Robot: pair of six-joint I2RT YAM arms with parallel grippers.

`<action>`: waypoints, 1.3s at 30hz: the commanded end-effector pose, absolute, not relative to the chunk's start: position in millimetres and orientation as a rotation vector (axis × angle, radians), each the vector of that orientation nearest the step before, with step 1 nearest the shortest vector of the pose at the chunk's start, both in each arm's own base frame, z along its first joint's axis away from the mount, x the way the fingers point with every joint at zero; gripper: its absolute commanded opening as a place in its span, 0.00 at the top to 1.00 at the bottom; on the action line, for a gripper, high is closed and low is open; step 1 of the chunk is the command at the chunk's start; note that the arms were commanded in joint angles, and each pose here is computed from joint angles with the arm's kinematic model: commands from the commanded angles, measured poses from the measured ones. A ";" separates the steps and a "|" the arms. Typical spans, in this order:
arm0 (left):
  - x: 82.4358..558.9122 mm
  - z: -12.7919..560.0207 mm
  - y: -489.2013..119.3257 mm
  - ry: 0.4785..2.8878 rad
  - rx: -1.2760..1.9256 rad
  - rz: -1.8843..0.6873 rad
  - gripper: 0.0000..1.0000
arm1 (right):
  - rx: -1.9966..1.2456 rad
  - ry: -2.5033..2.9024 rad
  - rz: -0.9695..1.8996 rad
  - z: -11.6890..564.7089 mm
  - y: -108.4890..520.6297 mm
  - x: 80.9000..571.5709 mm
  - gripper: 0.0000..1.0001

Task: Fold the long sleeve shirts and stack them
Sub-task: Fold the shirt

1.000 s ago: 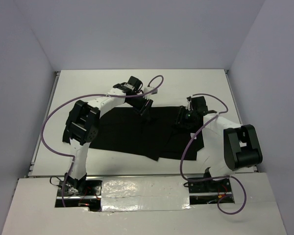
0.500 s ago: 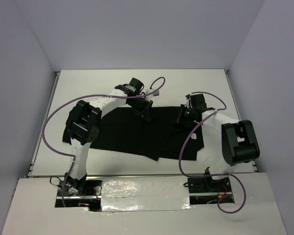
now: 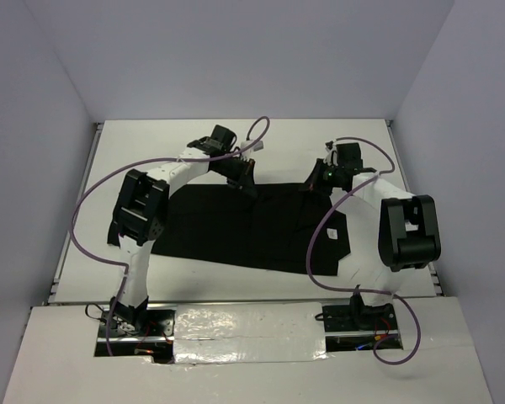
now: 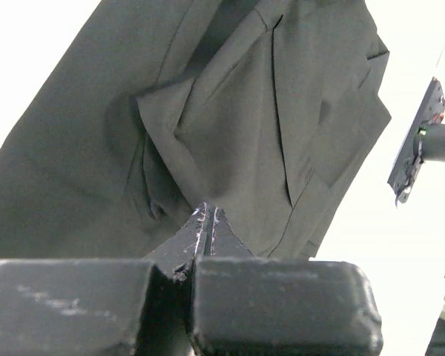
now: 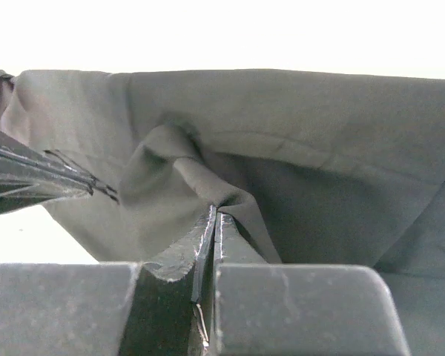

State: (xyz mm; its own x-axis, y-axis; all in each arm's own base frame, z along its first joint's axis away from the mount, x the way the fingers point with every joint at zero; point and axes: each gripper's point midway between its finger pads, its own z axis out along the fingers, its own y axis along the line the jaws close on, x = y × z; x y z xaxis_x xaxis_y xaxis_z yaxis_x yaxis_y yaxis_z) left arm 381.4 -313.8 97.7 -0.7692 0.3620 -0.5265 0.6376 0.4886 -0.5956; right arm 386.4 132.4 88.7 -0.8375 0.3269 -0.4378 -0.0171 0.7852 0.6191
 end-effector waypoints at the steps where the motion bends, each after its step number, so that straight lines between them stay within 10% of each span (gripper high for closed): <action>1: 387.7 97.8 -323.7 2.390 0.831 -1.216 1.00 | 0.198 2.420 0.855 97.7 125.9 398.8 1.00; 6: 390.1 89.1 -329.2 2.435 0.842 -1.121 0.58 | 0.183 2.448 0.875 89.6 128.5 391.3 1.00; 10: 393.3 73.5 -332.7 2.482 0.811 -1.111 0.51 | 0.178 2.459 0.881 85.7 128.6 389.3 0.98; 17: 397.6 85.3 -342.0 2.424 0.804 -1.171 0.49 | 0.160 2.494 0.867 79.0 126.8 384.3 0.63; 22: 392.5 67.7 -341.4 2.473 0.794 -1.194 0.57 | 0.184 2.506 0.912 71.3 130.9 373.8 0.60; 29: 390.2 74.6 -347.7 2.437 0.796 -1.265 0.95 | 0.211 2.528 0.936 59.7 135.9 366.9 0.60; 34: 388.0 87.9 -348.0 2.395 0.792 -1.308 1.00 | 0.236 2.528 0.862 58.5 125.1 374.5 0.99; 39: 400.4 113.0 -327.8 2.294 0.641 -1.305 1.00 | 0.253 2.471 0.828 71.7 105.5 382.3 1.00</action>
